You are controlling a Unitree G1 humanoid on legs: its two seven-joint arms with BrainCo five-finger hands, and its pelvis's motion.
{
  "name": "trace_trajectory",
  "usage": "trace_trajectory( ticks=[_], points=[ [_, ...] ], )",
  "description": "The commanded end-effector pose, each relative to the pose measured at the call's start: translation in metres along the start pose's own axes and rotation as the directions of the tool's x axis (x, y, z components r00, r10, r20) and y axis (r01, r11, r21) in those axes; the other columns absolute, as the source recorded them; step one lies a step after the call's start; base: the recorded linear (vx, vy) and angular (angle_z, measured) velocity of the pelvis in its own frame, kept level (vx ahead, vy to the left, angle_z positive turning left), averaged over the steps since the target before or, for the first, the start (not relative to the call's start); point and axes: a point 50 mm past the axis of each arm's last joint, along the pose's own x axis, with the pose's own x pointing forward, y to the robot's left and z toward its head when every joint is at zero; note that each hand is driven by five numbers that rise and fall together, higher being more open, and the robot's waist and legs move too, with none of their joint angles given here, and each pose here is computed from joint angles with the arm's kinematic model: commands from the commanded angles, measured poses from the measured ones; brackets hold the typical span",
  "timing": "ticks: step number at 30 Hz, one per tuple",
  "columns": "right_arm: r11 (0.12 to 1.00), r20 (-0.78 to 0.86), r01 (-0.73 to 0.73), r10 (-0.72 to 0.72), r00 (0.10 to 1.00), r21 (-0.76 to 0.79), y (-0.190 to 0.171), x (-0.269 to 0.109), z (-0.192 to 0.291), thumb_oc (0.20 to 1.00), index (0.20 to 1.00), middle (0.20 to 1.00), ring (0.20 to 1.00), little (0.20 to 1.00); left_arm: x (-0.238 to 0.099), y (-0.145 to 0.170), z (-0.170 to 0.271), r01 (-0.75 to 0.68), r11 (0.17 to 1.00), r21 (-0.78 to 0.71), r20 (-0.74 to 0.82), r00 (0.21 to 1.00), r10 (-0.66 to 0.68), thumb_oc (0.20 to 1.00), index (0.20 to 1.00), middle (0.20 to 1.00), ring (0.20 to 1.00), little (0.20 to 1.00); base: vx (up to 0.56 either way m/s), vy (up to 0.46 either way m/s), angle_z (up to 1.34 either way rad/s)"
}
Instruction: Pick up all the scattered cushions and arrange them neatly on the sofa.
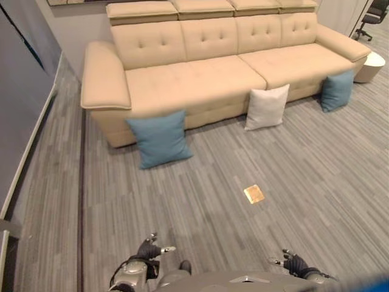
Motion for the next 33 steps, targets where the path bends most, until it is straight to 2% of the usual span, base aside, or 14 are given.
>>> trace_trajectory(
  ticks=[1,14,19,28,33],
  points=[
    [0.999,0.075,0.052,-0.051,0.996,-0.015,-0.019,0.003,0.023,1.000,1.000,1.000,1.000,1.000,0.009,-0.011,0.027,0.016,1.000,0.027,0.049,0.999,-0.018,1.000,1.000,1.000,1.000,1.000,0.00,0.000,0.00],
    [0.997,0.085,0.052,-0.048,0.995,-0.048,-0.019,0.004,0.029,1.000,1.000,1.000,1.000,1.000,0.011,-0.019,0.035,0.049,0.997,0.058,0.059,0.997,-0.052,1.000,1.000,1.000,1.000,1.000,-0.02,-0.020,0.18],
    [0.997,0.095,0.060,-0.056,0.994,-0.043,-0.020,0.005,0.034,1.000,1.000,1.000,1.000,1.000,0.011,-0.022,0.036,0.057,0.996,0.075,0.056,0.997,-0.061,1.000,1.000,1.000,1.000,1.000,-0.02,0.035,0.69],
    [0.996,0.084,0.021,-0.014,0.996,-0.083,-0.008,0.006,0.035,1.000,1.000,1.000,1.000,1.000,0.008,-0.008,0.018,0.014,1.000,0.028,0.002,1.000,-0.014,1.000,1.000,1.000,1.000,1.000,0.11,0.116,0.28],
    [0.996,0.096,0.012,-0.004,0.995,-0.091,-0.005,0.008,0.043,1.000,1.000,1.000,1.000,1.000,0.009,0.002,0.024,-0.012,0.999,0.034,0.014,1.000,0.012,1.000,1.000,1.000,1.000,1.000,0.10,0.173,0.07]
  ],
)
